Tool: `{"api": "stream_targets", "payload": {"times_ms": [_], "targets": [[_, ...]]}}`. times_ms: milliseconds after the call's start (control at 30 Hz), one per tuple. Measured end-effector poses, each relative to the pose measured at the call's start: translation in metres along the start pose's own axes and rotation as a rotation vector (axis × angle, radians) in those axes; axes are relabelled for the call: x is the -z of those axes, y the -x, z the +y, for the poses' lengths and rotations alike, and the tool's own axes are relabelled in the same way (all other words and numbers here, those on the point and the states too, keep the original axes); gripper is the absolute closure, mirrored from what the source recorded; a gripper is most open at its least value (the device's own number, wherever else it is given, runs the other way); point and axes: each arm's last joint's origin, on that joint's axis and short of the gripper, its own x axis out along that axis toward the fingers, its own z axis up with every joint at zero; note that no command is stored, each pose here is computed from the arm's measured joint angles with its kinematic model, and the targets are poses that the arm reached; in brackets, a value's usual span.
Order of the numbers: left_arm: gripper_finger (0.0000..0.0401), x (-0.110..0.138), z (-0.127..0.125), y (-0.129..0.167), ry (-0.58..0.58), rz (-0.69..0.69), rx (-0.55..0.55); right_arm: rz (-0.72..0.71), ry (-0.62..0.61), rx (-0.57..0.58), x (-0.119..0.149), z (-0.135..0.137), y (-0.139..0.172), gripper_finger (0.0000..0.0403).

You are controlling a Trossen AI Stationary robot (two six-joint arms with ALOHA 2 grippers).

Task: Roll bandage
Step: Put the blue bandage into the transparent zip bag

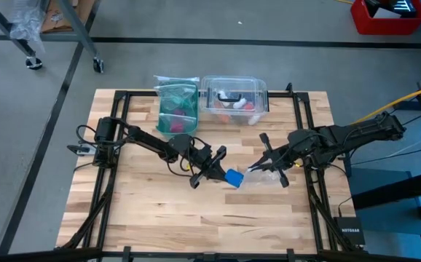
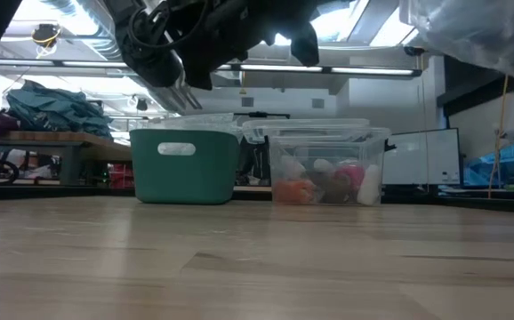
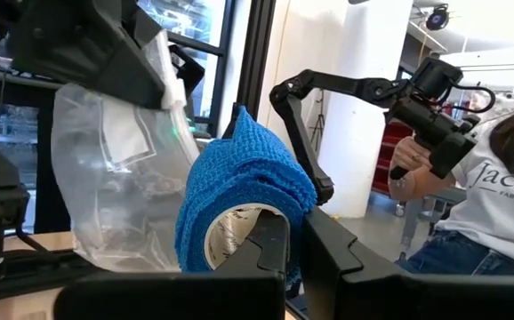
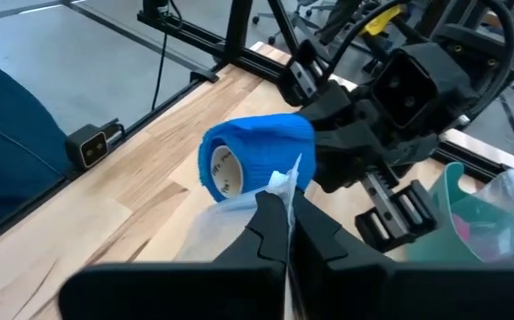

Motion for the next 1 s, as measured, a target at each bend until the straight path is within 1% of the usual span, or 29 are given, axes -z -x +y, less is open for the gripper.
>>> {"api": "stream_targets", "payload": {"times_ms": [200,633,800,1000], "targets": [[0.04,0.0008,-0.002,-0.0013,0.002,0.001,0.006,0.002,-0.027,0.006,0.0,-0.0002,0.0,0.0402],[0.04,0.001,-0.003,-0.0019,0.003,0.002,0.009,0.021,-0.038,0.078,0.0006,-0.0023,0.0,0.0402],[0.04,0.0011,-0.0033,-0.0021,0.003,0.002,0.01,0.033,-0.038,0.126,0.0008,-0.0036,0.0002,0.0402],[0.04,0.0012,-0.0034,-0.0021,0.003,0.002,0.012,0.013,-0.037,0.118,-0.0008,-0.0038,0.0002,0.0402]]}}
